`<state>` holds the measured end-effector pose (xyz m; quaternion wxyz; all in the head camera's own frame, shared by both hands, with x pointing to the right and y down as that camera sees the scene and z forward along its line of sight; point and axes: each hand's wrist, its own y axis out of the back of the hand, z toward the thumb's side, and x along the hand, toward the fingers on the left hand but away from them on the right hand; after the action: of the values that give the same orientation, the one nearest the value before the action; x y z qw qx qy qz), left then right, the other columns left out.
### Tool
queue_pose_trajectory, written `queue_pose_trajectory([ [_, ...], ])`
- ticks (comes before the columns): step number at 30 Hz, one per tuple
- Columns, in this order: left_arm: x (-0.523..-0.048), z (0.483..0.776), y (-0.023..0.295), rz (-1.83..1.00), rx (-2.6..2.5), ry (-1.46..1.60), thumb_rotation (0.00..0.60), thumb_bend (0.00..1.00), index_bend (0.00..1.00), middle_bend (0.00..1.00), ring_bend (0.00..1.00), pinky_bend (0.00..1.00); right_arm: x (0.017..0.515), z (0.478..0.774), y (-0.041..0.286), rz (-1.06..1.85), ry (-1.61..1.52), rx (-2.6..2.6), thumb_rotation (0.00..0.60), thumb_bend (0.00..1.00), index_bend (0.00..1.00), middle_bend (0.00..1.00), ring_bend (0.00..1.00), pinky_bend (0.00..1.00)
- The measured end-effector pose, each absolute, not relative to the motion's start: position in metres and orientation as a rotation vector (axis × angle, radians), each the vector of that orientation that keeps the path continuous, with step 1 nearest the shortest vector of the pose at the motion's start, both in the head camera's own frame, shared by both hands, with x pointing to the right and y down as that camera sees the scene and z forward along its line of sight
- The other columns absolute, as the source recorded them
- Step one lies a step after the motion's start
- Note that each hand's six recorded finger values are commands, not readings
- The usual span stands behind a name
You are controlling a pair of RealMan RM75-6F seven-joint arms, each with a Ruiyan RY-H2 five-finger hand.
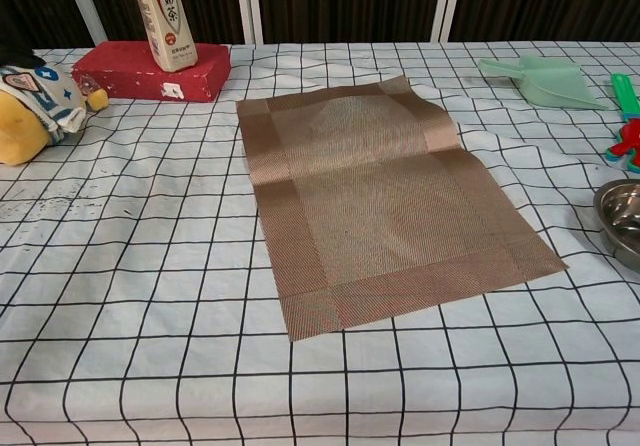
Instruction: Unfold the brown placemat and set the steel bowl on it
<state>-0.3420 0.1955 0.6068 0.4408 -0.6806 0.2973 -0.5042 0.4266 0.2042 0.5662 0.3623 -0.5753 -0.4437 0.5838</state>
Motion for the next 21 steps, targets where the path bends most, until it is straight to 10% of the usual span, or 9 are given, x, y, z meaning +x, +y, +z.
queue_pose_trajectory([
  [21,-0.146,0.65,0.21,-0.813,-1.865,0.137,0.6,0.05,0.06,0.01,0.02,0.1,0.443,0.57,0.195,1.529,-1.224,-1.483,0.6,0.05,0.02,0.02,0.01,0.18],
])
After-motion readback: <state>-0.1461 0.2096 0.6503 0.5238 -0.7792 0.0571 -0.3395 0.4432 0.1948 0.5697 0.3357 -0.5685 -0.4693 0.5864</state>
